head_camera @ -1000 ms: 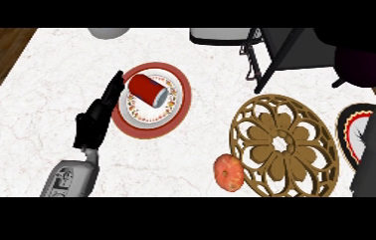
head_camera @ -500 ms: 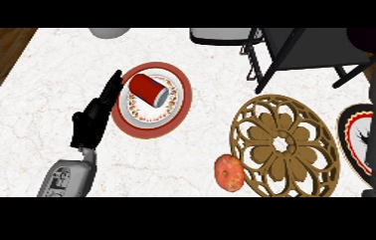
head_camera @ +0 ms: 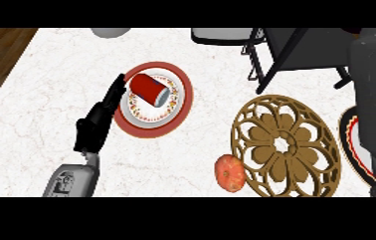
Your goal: Pick the eggplant from the placemat and place it in the tiered shelf
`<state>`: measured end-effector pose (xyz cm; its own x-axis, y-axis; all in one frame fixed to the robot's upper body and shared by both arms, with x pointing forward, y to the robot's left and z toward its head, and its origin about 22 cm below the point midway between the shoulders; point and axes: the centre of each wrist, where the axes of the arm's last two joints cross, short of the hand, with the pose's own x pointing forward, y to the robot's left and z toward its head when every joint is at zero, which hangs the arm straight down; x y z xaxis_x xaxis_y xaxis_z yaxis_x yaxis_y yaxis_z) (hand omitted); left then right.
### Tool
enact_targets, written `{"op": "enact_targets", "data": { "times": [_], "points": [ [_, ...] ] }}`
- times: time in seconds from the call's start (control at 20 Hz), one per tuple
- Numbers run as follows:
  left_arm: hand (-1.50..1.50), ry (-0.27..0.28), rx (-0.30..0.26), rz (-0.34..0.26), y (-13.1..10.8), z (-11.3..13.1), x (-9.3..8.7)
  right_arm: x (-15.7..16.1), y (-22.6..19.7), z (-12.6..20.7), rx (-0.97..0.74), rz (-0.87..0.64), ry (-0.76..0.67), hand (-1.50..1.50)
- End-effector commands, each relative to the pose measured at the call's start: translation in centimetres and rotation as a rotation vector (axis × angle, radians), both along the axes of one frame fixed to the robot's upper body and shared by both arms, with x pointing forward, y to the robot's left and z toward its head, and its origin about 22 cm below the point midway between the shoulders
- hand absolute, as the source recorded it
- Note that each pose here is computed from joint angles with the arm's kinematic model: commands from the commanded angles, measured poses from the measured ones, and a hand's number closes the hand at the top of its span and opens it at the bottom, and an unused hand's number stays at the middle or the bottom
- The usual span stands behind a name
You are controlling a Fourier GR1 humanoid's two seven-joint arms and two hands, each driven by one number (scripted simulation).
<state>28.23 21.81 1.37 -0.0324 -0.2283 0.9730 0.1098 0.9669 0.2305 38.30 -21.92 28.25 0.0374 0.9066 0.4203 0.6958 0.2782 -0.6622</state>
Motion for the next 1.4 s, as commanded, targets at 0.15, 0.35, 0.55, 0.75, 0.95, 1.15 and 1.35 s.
{"op": "enact_targets", "data": {
  "times": [0.15, 0.35, 0.55, 0.75, 0.95, 1.15, 1.35],
  "points": [
    [0.0, -0.024, 0.005, -0.002, 0.4, 0.6, 0.3, 2.3, -1.8, -2.5, 0.276, 0.055, -0.132, 1.5],
    [0.0, -0.016, 0.006, -0.007, -0.7, 0.5, 1.0, 3.8, -2.3, -2.3, 0.292, 0.122, -0.146, 1.5],
    [0.0, -0.013, 0.016, 0.009, 2.0, 0.4, 0.0, 4.1, -4.8, -3.3, 0.288, 0.122, -0.154, 1.5],
    [0.0, -0.013, 0.001, 0.006, 0.5, 0.4, 1.3, 6.1, -4.8, -3.6, 0.29, 0.125, -0.141, 1.5],
    [0.0, -0.002, 0.012, 0.019, -0.8, 0.6, 0.4, 5.3, -9.4, -6.2, 0.155, -0.152, -0.031, 1.5],
    [0.0, 0.013, 0.001, 0.001, -0.3, 1.0, 0.1, 5.8, -9.8, -5.1, 0.219, -0.217, -0.038, -1.5],
    [0.0, -0.004, 0.005, 0.015, -1.3, -0.9, 0.4, 5.1, -10.4, -5.3, 0.296, -0.187, -0.067, -1.5]
  ]
}}
